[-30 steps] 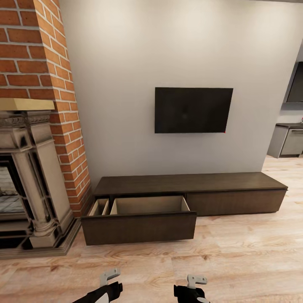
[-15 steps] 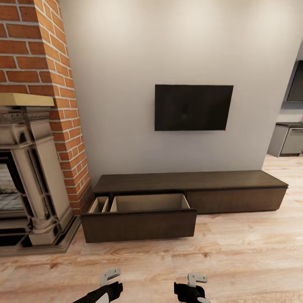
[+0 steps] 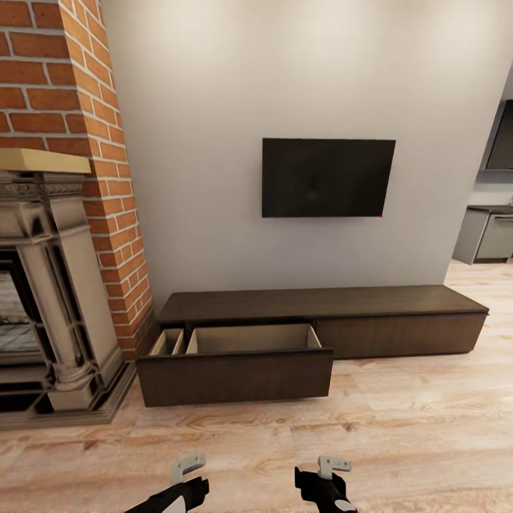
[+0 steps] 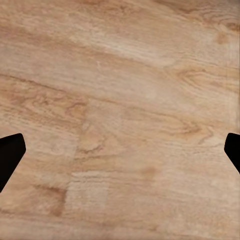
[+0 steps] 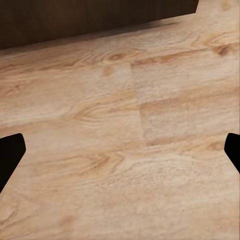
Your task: Place each of the two pumpkins and all three candles from the living room inside a cabinet in the living room (use any cabinet), then make sure every cabinet is closed, and position the cauldron so it is next to a table in the living room.
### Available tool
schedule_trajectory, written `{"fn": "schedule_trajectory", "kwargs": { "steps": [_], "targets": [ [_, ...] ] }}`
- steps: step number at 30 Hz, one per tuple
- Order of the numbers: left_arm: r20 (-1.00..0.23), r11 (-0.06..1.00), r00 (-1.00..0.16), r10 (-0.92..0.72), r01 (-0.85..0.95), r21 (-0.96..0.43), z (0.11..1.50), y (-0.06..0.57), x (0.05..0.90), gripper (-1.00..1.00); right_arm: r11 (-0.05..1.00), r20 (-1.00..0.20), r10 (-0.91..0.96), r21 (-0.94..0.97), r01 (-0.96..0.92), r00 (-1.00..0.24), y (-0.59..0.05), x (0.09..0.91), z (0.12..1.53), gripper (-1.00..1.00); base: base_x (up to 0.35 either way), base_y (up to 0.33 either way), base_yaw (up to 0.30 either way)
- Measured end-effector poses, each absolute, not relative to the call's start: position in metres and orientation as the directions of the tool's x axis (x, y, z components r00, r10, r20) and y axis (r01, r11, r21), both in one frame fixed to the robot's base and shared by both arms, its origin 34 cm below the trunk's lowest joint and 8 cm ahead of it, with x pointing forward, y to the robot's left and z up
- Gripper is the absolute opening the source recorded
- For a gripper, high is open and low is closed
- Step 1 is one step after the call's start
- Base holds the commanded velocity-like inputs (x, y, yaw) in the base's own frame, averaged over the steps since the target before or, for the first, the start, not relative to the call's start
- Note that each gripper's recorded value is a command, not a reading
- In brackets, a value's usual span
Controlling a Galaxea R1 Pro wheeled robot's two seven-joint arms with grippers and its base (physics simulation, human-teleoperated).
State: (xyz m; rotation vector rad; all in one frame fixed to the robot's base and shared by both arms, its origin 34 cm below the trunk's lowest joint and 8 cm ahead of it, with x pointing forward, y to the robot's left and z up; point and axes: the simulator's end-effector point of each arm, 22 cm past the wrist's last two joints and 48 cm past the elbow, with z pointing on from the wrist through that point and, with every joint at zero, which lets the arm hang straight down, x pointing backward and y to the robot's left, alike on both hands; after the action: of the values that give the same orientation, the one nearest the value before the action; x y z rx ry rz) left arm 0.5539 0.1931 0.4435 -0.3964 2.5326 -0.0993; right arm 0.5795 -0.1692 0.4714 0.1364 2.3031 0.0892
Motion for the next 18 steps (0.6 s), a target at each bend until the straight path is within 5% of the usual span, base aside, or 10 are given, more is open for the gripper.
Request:
{"fn": "schedule_trajectory", "kwargs": {
  "steps": [18],
  "targets": [
    [-0.531,0.952,-0.79,-0.307,-0.268,-0.15,0.407,0.201,0.549,1.0,0.989,-0.769,-0.108,-0.02,-0.146,-0.631,-0.147,0.579,0.443,1.0,0.0,0.0,0.002]
  ]
}}
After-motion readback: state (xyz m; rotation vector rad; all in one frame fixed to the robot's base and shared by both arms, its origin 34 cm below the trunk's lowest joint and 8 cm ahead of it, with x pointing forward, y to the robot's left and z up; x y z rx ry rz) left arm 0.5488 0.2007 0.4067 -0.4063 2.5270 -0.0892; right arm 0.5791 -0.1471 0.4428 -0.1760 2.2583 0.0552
